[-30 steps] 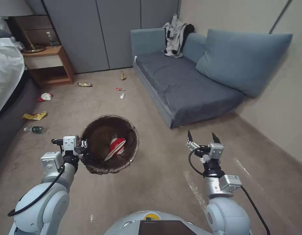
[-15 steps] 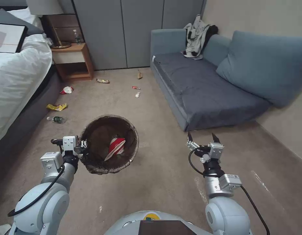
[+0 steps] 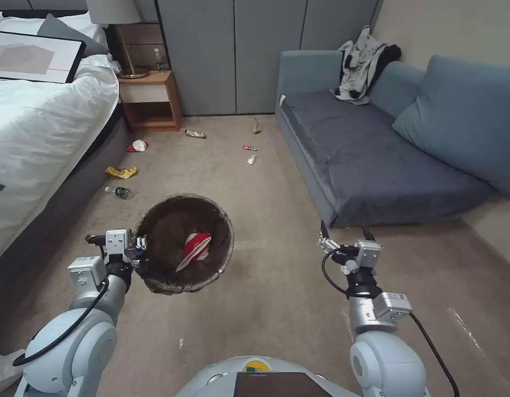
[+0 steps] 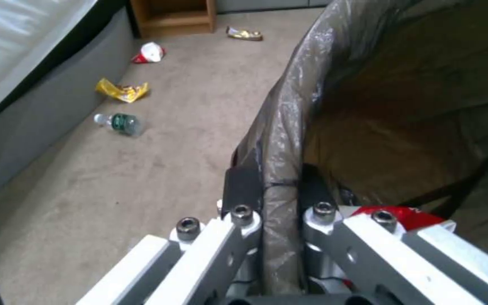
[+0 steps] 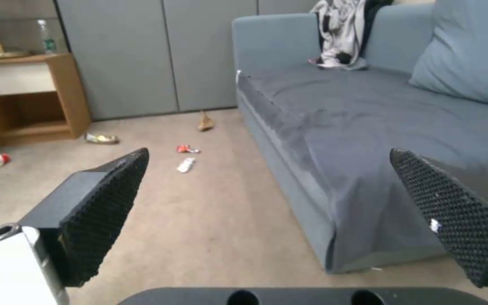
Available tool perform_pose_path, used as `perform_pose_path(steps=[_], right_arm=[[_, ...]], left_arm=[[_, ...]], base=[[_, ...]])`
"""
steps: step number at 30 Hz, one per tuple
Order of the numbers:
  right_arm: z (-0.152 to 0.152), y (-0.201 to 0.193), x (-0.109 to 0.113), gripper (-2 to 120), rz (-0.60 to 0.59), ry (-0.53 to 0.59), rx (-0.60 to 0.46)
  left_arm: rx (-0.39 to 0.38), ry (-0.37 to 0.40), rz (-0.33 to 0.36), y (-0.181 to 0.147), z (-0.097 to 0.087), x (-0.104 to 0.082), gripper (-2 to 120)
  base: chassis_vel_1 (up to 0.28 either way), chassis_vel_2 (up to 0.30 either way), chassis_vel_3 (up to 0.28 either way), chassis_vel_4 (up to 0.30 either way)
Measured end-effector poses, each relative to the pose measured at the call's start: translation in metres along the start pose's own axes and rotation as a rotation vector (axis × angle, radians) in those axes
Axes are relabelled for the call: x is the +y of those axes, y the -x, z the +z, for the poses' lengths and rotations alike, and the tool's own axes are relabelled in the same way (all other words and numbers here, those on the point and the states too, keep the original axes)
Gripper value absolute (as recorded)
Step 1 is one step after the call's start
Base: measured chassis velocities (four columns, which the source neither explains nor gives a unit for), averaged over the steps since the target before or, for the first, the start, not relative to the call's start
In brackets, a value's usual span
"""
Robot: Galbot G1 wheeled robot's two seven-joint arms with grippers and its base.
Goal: Pick up the trash bin, then pick up the garbage from the floor and place it into the trash bin.
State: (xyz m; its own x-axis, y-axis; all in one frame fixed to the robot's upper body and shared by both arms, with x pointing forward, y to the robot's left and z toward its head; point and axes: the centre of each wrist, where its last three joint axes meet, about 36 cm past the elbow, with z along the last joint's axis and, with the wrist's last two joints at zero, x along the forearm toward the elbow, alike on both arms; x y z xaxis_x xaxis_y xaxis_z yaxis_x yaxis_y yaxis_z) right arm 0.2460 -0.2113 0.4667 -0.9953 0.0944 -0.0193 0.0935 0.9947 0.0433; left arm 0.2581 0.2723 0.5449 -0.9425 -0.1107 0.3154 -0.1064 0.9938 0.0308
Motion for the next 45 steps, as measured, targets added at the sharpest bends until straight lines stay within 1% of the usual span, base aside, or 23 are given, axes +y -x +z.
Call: perform_pose_path(steps=[9,14,45], right_arm=[[-0.0027,0.0002,-0.0026,100,0.016,0.002,-0.005],[-0.0025,-0.0008,-0.0022,100,0.022,0.006,-0.008],[-0.0058,-0.0042,-0.0005,100,0.018,0.007,-0.023]], left_arm=[[0.002,-0.002,0.002,-0.0001,0.0004,-0.0004,2],[0.006,-0.004,0.004,-0.0004,0.0012,-0.0009,2],[0.005,-0.011,-0.004,-0.0007,0.0012,0.0005,2]], base=[[0.000,0.000,0.000,0.000],[-0.096,0.075,0.092,-0.088],[-0.194,0.194,0.202,-0.194]])
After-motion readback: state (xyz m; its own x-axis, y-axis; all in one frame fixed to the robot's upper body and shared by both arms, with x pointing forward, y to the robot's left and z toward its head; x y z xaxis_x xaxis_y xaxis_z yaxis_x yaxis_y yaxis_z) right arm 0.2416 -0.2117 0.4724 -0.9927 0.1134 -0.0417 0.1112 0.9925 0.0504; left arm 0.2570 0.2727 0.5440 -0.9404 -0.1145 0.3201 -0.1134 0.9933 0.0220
